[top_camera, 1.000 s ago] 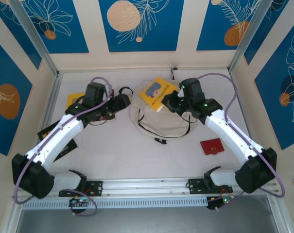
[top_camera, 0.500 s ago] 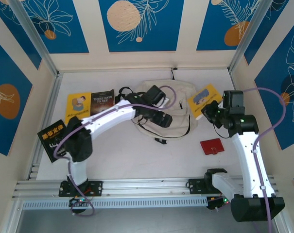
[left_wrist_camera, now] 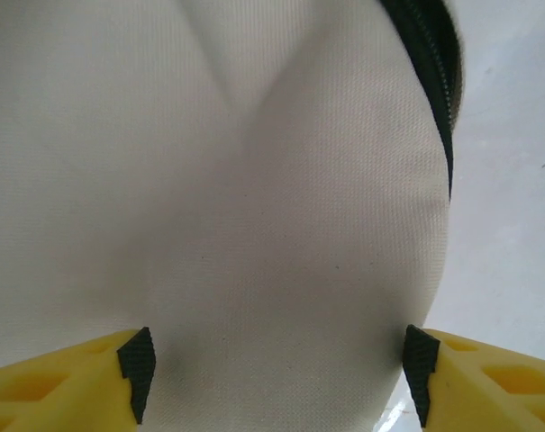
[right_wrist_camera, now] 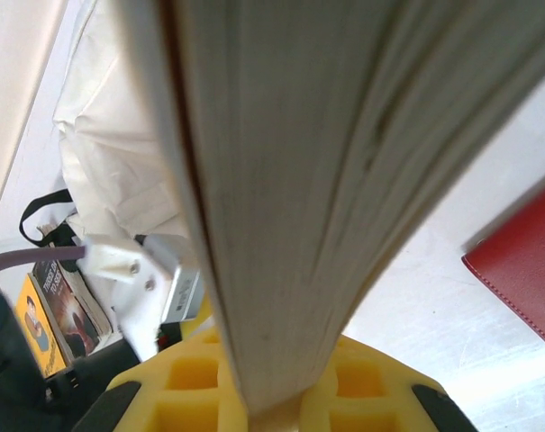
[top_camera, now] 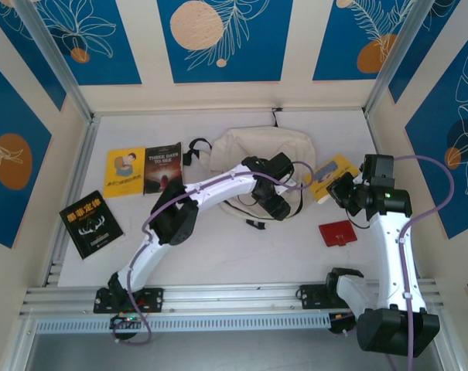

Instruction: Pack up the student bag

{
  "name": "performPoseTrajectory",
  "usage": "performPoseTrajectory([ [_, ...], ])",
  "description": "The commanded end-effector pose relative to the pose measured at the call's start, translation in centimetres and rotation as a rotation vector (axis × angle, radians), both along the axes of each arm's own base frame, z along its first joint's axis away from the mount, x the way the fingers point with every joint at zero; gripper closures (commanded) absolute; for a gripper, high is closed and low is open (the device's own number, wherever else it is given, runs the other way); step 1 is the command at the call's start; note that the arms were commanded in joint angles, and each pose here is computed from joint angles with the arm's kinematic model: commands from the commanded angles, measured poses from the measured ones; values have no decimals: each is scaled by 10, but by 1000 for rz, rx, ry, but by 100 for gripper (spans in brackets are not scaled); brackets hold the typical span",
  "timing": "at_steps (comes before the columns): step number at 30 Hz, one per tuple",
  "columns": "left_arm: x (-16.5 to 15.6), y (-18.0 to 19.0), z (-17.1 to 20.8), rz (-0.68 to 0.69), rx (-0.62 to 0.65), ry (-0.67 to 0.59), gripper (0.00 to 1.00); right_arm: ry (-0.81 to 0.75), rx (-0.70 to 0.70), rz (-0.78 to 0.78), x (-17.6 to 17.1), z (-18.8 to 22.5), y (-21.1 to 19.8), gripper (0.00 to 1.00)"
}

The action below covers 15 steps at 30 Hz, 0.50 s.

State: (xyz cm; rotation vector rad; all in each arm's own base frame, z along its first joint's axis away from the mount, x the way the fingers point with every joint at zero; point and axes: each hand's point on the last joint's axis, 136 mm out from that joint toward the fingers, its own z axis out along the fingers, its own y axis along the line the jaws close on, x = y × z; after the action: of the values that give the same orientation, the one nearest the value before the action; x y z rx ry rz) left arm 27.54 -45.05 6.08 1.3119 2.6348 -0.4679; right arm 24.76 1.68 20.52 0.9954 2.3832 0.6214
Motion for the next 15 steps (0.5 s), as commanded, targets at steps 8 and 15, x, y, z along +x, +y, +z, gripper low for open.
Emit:
performPoseTrajectory([
  [8,11,11,1,47,11,42,66,-94,15,23,7,15,4,100],
  [15,17,5,26,50,-92,66,70,-102,0,0,5,22,0,100],
])
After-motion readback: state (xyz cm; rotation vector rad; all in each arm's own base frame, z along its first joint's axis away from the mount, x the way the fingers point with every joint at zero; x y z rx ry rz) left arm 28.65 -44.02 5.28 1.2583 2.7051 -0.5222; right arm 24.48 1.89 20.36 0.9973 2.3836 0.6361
